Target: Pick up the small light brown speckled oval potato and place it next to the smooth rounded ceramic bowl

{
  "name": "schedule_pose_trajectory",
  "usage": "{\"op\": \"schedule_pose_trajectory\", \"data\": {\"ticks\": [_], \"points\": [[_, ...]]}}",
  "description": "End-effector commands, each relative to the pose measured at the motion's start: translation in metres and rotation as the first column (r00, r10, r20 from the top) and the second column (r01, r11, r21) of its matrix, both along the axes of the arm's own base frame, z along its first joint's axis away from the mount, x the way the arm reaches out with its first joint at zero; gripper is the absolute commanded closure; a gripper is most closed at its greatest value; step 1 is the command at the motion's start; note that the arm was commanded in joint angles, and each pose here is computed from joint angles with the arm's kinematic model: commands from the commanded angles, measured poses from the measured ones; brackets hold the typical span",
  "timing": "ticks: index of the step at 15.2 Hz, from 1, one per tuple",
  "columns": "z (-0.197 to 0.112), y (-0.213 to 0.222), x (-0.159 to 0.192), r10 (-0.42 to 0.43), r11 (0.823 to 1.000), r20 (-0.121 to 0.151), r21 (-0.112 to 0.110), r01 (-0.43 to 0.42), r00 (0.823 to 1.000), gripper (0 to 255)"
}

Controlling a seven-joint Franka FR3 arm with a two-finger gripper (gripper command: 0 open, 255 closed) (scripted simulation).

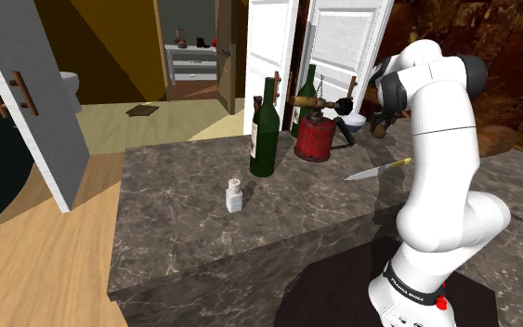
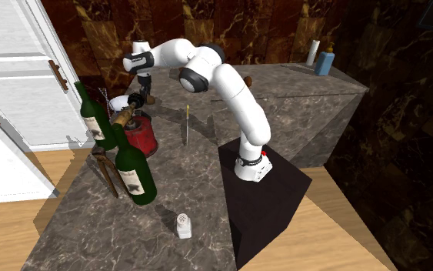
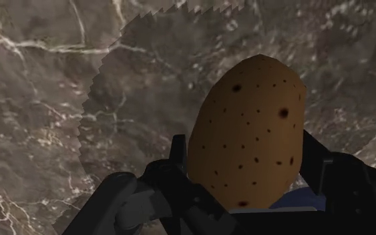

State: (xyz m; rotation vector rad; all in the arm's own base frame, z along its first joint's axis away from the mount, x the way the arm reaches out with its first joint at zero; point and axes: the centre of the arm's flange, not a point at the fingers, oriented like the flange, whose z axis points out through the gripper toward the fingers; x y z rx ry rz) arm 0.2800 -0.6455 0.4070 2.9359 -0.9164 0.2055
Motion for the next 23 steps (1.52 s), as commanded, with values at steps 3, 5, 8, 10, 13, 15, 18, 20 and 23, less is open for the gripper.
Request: {"op": "schedule_pose_trajectory", "data": {"ticks": [3,5,8,10,13,15,18,20,23], "points": [[-0.003,0.000,0.000,0.000,1.000,0.001,-0.001,0.000,1.000,255],[-0.003,0.000,0.000,0.000,1.000,0.001,-0.001,0.000,1.000,255],[-0.003,0.000,0.000,0.000,1.000,0.001,-0.001,0.000,1.000,0],[-0.003,0.000,0.000,0.000,1.000,0.001,-0.001,0.000,1.000,0],[-0.003,0.000,0.000,0.000,1.000,0.001,-0.001,0.000,1.000,0],[0.023,0.003,-0.003,0.000,1.000,0.001,-0.001,0.000,1.000,0],[0.046,0.005,-0.005,0.000,1.000,0.001,-0.001,0.000,1.000,0],[0.046,0.005,-0.005,0.000,1.000,0.001,-0.001,0.000,1.000,0],[0.046,0.005,-0.005,0.000,1.000,0.001,-0.001,0.000,1.000,0]]}}
